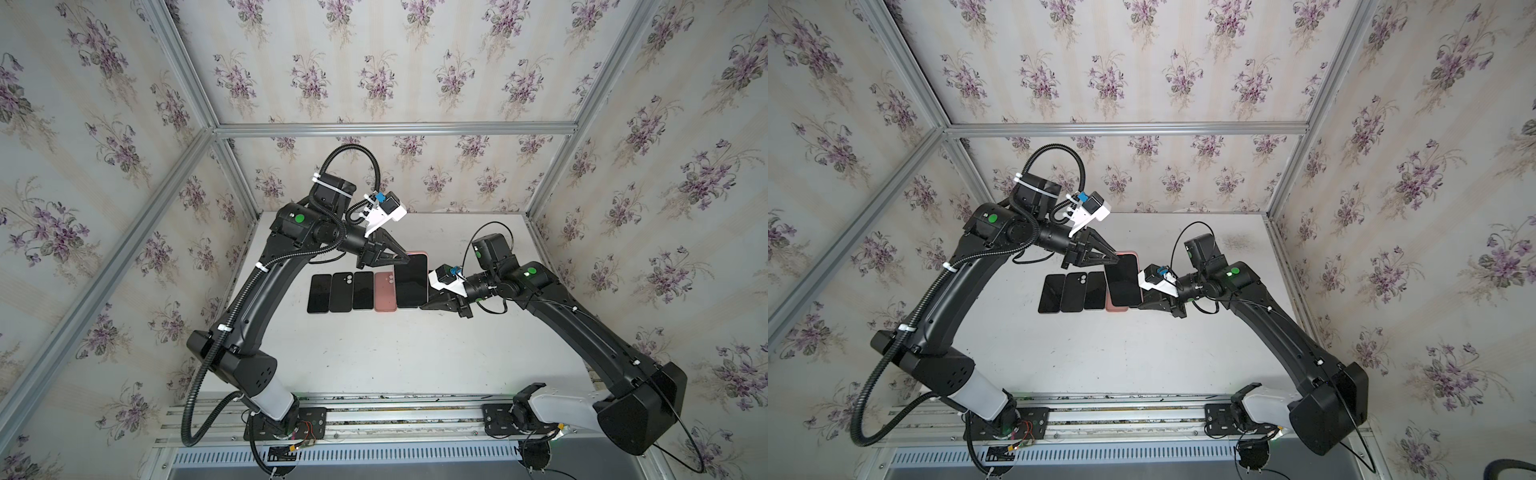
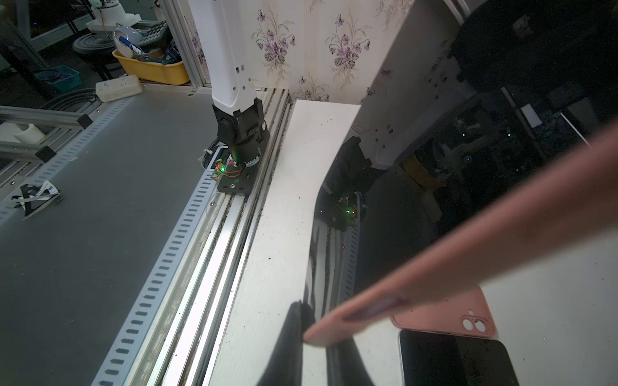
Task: Take the phone out of the phone case
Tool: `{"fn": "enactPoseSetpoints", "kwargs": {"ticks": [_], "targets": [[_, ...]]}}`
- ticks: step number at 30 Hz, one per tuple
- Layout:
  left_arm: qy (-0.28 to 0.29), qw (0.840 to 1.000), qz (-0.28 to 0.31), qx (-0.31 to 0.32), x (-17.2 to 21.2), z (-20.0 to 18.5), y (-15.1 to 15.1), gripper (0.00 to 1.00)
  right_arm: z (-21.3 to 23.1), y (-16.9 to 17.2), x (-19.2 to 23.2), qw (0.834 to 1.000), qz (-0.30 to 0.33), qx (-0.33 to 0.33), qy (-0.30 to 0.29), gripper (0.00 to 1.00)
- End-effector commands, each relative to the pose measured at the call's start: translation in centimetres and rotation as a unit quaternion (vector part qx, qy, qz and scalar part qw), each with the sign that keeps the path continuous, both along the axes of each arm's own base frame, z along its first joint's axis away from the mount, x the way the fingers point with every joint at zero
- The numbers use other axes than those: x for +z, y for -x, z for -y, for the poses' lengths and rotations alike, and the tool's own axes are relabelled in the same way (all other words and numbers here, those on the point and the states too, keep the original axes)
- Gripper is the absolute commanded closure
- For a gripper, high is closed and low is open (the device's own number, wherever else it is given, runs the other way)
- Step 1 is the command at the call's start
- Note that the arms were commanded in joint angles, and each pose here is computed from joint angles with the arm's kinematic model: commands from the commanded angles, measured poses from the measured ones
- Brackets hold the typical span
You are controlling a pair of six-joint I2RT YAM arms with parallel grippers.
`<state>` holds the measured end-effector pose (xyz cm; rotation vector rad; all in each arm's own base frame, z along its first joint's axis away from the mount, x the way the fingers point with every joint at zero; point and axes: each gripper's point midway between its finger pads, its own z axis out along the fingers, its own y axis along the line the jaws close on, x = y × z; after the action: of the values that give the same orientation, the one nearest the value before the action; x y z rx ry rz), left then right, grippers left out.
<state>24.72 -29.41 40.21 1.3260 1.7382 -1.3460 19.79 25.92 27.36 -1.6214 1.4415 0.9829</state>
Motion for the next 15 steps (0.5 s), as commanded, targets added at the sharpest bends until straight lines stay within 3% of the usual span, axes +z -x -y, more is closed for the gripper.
{"fn": "enactPoseSetpoints", "kwargs": {"ticks": [1,15], "targets": [[0.049,0.998,-0.022,-0.028,1.8,1.0,-0.1,1.00,-0.7,-0.8,1.4,0.997,0.078,0.016,-0.026,1.00],[0.050,0.990,-0.126,-0.044,-0.5,3.1,-1.2,1.00,-1.9,-3.5,2.9,0.990,0.129,-0.006,-0.062,1.00]]}}
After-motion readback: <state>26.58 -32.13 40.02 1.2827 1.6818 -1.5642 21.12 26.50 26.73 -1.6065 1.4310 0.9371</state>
